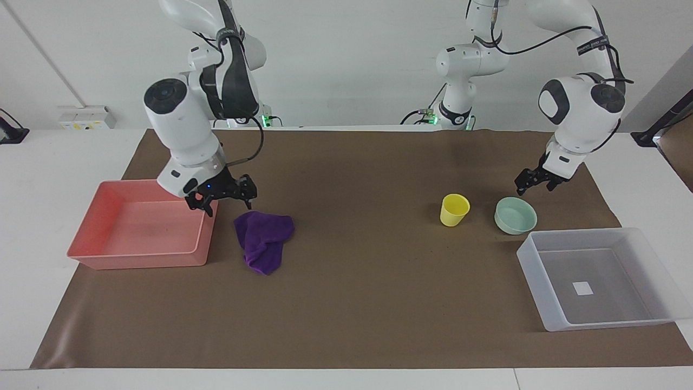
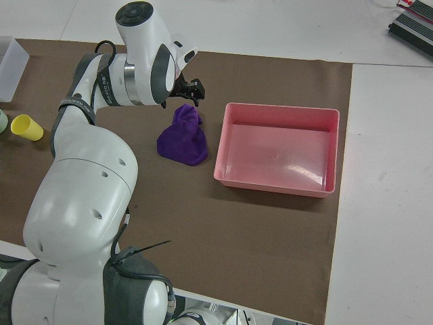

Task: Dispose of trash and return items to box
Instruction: 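Reach the left gripper to the green bowl while the right gripper reaches the cloth, then lift the green bowl with the left gripper while the right gripper lifts the cloth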

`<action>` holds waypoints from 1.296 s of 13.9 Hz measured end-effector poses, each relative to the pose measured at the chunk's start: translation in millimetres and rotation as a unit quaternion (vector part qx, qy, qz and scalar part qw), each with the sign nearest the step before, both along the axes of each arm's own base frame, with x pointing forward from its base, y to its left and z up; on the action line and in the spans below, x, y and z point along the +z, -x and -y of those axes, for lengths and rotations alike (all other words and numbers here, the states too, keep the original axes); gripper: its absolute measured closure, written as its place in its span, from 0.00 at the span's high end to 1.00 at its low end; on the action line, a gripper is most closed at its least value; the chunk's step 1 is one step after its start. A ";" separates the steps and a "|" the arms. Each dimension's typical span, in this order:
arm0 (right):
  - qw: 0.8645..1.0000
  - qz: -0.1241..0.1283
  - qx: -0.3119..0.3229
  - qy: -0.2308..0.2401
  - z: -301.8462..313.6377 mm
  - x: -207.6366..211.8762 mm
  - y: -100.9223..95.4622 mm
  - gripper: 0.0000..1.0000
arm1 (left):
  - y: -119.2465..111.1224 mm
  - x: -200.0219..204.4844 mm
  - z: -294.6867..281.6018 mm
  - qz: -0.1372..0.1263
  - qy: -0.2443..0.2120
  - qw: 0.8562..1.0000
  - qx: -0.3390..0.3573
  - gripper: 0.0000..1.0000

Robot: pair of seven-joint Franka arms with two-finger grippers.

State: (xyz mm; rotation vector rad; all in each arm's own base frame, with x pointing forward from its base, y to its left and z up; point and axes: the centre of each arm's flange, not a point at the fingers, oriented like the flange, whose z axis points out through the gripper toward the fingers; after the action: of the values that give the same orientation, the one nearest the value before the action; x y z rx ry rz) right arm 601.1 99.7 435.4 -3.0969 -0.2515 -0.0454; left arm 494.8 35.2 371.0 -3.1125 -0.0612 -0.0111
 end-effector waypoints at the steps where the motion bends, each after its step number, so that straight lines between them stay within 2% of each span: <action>1: 1.000 0.003 -0.001 0.002 -2.1 -19.2 -3.1 1.00 | 0.0 -12.9 -1.0 -0.002 0.000 1.000 0.004 1.00; 3: 1.000 0.011 -0.002 0.005 -2.3 -58.9 -0.4 1.00 | -2.5 -32.2 -1.8 -0.007 0.001 1.000 0.007 0.78; 5: 1.000 0.012 -0.003 0.006 -6.2 -95.0 3.8 0.99 | -3.3 -45.2 -2.3 -0.017 0.002 1.000 -0.009 0.49; 7: 1.000 0.022 -0.015 -0.007 -17.8 -121.1 1.5 0.95 | -3.7 -49.6 -2.3 -0.019 0.002 1.000 -0.017 0.23; 8: 1.000 0.023 -0.017 -0.010 -21.6 -131.3 0.4 0.88 | -4.0 -48.8 -2.0 -0.019 0.002 1.000 -0.019 0.10; 9: 1.000 0.021 -0.018 -0.009 -23.2 -139.8 0.1 0.87 | -4.4 -44.7 -1.5 -0.016 0.003 1.000 -0.021 0.06; 10: 1.000 0.018 -0.018 -0.008 -23.3 -144.9 0.4 0.80 | -4.1 -40.2 -3.0 -0.018 0.003 1.000 -0.020 0.06; 12: 1.000 0.017 -0.021 -0.008 -23.2 -146.1 0.3 0.55 | -6.0 -14.4 -7.6 -0.043 0.004 0.999 -0.014 0.04; 14: 1.000 0.019 -0.022 -0.009 -23.4 -143.8 -0.6 0.31 | -11.1 39.6 -9.4 -0.056 0.004 0.998 -0.011 0.04; 16: 0.999 0.026 -0.023 -0.011 -22.5 -135.3 -2.7 0.14 | -20.2 101.3 -10.1 -0.033 0.009 0.999 -0.005 0.04; 18: 0.999 0.037 -0.026 -0.016 -19.4 -115.2 -5.1 0.12 | -37.2 133.2 -13.3 0.013 0.037 0.999 0.023 0.04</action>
State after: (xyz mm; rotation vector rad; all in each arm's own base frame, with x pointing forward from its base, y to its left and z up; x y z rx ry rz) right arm 606.1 119.1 320.2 -3.0727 -0.1714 -0.1638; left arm 532.0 48.5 504.2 -3.1838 -0.1365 -0.0501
